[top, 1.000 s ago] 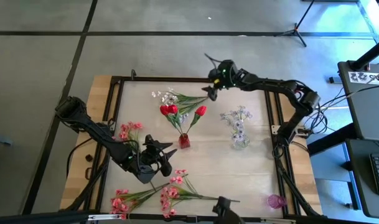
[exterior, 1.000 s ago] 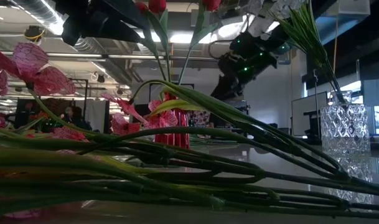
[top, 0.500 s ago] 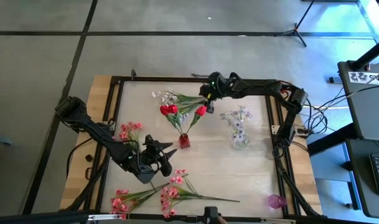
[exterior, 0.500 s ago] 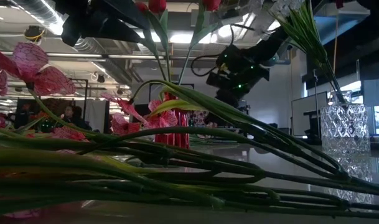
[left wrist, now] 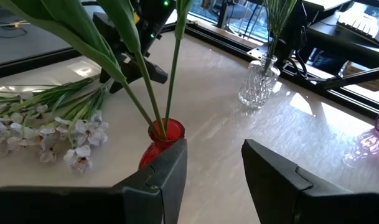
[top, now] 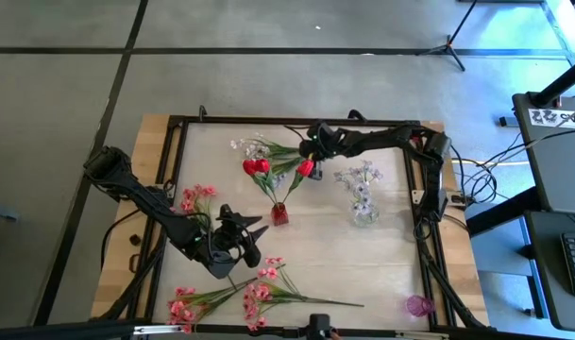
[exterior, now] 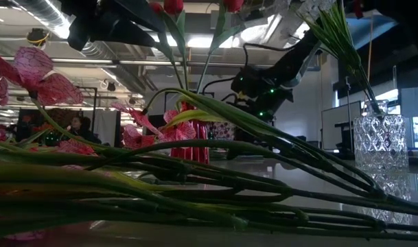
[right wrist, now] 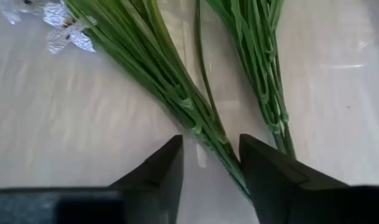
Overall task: Sort flowers into vase by color
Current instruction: Put the bottom white flowers into the transparent vase
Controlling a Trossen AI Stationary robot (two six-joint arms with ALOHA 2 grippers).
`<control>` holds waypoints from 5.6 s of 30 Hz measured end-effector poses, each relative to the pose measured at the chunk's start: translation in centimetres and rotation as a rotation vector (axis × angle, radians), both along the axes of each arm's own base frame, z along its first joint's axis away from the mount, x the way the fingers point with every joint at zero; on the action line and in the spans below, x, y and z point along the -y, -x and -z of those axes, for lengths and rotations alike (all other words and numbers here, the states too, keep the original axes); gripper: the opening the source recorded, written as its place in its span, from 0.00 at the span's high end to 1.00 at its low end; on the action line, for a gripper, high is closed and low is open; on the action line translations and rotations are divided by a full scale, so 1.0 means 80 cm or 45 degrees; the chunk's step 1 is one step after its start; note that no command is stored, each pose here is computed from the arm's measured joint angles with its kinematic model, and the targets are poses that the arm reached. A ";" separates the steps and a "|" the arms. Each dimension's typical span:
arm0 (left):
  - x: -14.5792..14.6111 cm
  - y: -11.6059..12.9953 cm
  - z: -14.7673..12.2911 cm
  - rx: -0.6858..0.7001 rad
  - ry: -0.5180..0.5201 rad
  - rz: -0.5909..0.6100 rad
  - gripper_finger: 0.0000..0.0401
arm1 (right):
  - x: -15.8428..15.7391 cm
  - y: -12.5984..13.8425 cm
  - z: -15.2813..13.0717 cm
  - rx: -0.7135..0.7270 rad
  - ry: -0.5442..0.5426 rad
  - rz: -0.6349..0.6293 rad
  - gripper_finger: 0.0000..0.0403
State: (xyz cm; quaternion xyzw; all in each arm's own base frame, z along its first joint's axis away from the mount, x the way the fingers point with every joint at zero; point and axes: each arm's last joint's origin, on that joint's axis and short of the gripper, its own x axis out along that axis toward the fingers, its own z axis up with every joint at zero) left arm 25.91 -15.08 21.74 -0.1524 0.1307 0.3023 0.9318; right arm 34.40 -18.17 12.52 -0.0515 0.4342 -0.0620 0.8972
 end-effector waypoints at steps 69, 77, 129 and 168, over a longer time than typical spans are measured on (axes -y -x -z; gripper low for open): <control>-0.001 0.000 -0.001 0.026 -0.036 -0.046 0.62 | -0.038 -0.021 -0.038 0.012 -0.189 -0.121 0.93; 0.004 0.003 -0.001 0.027 -0.030 -0.024 0.62 | -0.044 -0.011 -0.131 0.290 -0.171 -0.152 0.98; 0.003 0.005 -0.001 0.050 -0.055 -0.067 0.62 | -0.033 0.100 -0.046 -0.064 -0.069 -0.106 0.58; 0.005 0.005 -0.002 0.049 -0.063 -0.057 0.62 | 0.004 0.153 -0.209 0.879 -0.773 0.176 0.97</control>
